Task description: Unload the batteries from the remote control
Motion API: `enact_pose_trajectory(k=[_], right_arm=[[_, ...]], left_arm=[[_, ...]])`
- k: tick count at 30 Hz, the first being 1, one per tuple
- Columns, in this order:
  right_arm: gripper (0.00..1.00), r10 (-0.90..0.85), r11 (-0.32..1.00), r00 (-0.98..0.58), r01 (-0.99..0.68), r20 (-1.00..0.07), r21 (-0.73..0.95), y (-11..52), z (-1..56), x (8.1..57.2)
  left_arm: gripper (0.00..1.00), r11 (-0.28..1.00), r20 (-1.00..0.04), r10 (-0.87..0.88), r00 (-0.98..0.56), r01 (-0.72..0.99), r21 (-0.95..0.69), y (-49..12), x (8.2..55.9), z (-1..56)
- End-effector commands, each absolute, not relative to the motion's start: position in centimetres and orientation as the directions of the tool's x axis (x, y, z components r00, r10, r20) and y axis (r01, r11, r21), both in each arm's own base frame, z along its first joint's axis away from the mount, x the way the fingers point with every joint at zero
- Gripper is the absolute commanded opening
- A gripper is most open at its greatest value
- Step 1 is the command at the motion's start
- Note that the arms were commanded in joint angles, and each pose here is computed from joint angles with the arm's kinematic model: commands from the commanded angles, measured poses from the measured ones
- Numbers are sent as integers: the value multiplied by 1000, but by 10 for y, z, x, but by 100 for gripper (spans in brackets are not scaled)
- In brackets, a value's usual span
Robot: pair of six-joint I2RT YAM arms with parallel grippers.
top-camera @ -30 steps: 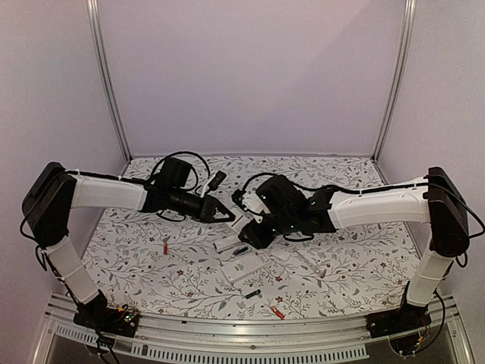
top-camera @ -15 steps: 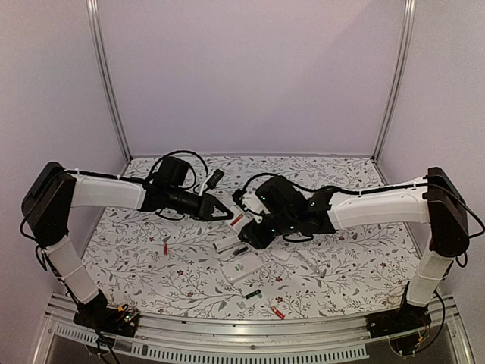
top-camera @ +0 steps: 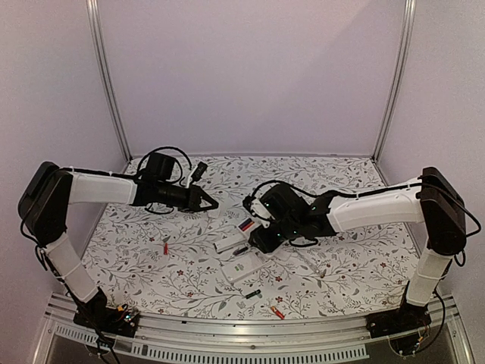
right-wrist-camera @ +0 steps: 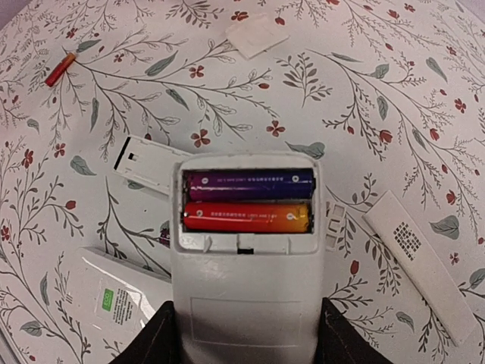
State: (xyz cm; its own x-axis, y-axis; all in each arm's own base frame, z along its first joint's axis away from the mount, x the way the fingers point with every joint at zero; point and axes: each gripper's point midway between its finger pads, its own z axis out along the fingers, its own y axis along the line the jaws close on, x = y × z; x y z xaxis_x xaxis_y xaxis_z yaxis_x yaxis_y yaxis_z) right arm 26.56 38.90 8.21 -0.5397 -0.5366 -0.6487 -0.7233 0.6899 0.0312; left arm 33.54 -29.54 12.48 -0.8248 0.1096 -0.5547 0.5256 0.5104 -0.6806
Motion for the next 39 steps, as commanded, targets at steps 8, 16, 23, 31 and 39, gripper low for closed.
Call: enact_pose_trajectory(k=[8,16,23,31,39], right_arm=[[23,-440,744,-587,-662,-680,89,364,92,278],[23,-304,870,-704,-480,-642,114,302,89,305],[24,-142,959,-805,-255,-575,121,229,70,316],[25,73,991,-856,6,-513,131,177,52,314],[25,222,974,-862,172,-456,148,170,33,315]], left_arm=[[40,560,-595,83,-799,532,-636,-283,344,131],[62,590,-709,51,-703,595,-547,-275,345,168],[63,628,-758,59,-650,614,-477,-276,341,180],[63,619,-757,89,-647,631,-467,-286,333,179],[63,630,-745,114,-657,628,-457,-286,327,178]])
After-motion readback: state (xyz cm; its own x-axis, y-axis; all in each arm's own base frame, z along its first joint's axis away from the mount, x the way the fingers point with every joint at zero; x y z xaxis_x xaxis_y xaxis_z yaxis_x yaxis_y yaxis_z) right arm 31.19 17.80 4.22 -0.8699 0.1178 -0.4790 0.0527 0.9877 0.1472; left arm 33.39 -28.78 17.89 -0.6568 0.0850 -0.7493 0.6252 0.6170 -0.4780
